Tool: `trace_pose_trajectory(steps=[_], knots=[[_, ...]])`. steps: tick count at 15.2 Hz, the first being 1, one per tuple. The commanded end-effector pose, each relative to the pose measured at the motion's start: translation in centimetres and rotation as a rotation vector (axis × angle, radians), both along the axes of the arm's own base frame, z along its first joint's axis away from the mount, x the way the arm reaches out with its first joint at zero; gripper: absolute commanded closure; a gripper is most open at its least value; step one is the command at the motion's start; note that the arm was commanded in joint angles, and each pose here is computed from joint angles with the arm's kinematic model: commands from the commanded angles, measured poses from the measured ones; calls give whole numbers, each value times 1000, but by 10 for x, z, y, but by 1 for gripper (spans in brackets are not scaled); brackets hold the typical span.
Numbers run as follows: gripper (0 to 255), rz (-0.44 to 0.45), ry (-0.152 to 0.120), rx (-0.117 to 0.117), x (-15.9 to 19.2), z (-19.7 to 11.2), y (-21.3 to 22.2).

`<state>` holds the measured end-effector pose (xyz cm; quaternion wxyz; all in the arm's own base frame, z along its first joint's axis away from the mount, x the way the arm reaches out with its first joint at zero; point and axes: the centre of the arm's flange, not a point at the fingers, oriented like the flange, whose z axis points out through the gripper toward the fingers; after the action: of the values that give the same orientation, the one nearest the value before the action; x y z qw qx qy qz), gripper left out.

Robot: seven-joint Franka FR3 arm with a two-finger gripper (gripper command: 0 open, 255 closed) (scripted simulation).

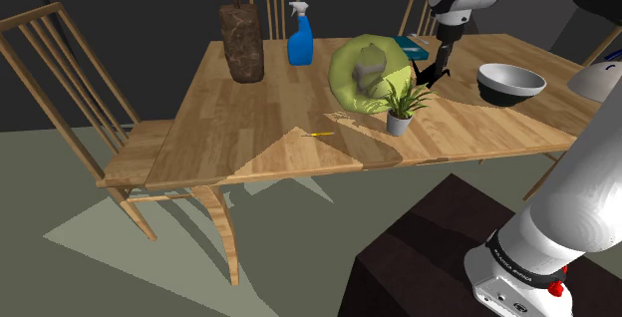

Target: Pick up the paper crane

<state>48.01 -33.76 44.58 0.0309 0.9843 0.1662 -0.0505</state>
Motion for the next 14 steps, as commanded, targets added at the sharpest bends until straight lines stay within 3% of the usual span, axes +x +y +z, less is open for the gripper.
trace_pose_trajectory(steps=[1,3,4,14], knots=[[0,0,0,0,-1,-11,0],[0,0,0,0,-1,-14,0],[255,0,0,0,0,-15,0],[255,0,0,0,-1,-9,0]])
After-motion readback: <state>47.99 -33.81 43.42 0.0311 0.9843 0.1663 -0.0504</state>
